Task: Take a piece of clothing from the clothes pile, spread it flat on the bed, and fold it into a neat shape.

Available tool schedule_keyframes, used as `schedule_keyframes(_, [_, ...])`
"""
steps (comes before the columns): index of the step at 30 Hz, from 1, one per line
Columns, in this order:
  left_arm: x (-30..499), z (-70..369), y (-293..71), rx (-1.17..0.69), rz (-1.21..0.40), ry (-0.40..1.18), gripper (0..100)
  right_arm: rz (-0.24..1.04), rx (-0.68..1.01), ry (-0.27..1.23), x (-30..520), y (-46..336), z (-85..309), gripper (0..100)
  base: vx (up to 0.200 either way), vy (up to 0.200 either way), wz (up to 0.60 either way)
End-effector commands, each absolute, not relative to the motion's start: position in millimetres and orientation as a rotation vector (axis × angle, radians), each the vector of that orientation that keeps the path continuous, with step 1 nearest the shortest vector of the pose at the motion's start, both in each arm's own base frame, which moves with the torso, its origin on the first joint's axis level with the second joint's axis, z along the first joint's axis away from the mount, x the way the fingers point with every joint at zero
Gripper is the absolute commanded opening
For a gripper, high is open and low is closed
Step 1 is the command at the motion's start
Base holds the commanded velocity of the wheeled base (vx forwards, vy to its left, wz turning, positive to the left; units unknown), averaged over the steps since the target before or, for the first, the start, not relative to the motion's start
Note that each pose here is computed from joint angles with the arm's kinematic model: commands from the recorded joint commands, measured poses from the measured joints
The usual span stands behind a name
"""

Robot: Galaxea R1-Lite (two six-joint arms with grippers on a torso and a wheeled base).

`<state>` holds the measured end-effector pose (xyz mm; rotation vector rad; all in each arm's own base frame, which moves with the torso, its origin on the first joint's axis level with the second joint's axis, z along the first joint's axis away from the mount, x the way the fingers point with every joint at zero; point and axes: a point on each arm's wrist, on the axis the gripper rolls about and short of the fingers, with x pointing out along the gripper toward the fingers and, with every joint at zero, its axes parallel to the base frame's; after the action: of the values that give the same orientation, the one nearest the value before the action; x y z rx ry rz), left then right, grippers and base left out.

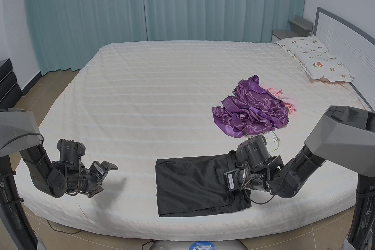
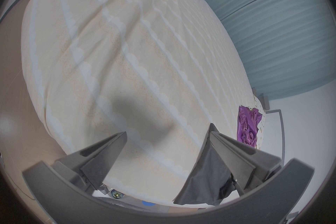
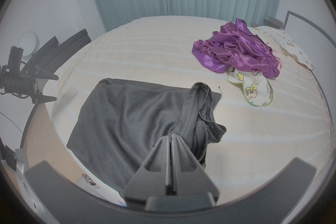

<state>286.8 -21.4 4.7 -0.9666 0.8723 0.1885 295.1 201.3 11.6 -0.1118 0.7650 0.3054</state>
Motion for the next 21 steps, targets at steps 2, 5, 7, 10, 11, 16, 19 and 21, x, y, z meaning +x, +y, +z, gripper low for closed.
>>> schedule_keyframes(2, [287, 4, -21, -0.967, 0.189, 0.873, 100, 0.288, -0.102, 0.784, 281, 183, 20, 0, 0.0, 0.0, 0.0])
schedule_keyframes(5, [287, 4, -21, -0.967, 0.189, 0.873, 100, 0.292, -0.08, 0.832, 275, 165, 17, 0, 0.0, 0.0, 0.0])
schedule_keyframes(7, [287, 4, -21, -0.967, 0.189, 0.873, 100, 0.295, -0.075, 0.841, 274, 162, 17, 0, 0.0, 0.0, 0.0])
schedule_keyframes(10, [287, 4, -21, -0.967, 0.189, 0.873, 100, 0.287, -0.054, 0.881, 269, 145, 11, 0, 0.0, 0.0, 0.0])
schedule_keyframes(11, [287, 4, -21, -0.967, 0.188, 0.872, 100, 0.29, -0.049, 0.882, 269, 141, 10, 100, 0.0, 0.0, 0.0])
schedule_keyframes(16, [287, 4, -21, -0.967, 0.19, 0.875, 100, 0.317, -0.012, 0.896, 265, 133, 2, 100, 0.0, 0.0, 0.0])
schedule_keyframes(19, [287, 4, -21, -0.967, 0.19, 0.875, 100, 0.314, 0.026, 0.873, 271, 125, 6, 100, 0.0, 0.0, 0.0])
schedule_keyframes(21, [287, 4, -21, -0.967, 0.19, 0.875, 100, 0.299, 0.045, 0.849, 277, 122, 9, 100, 0.0, 0.0, 0.0])
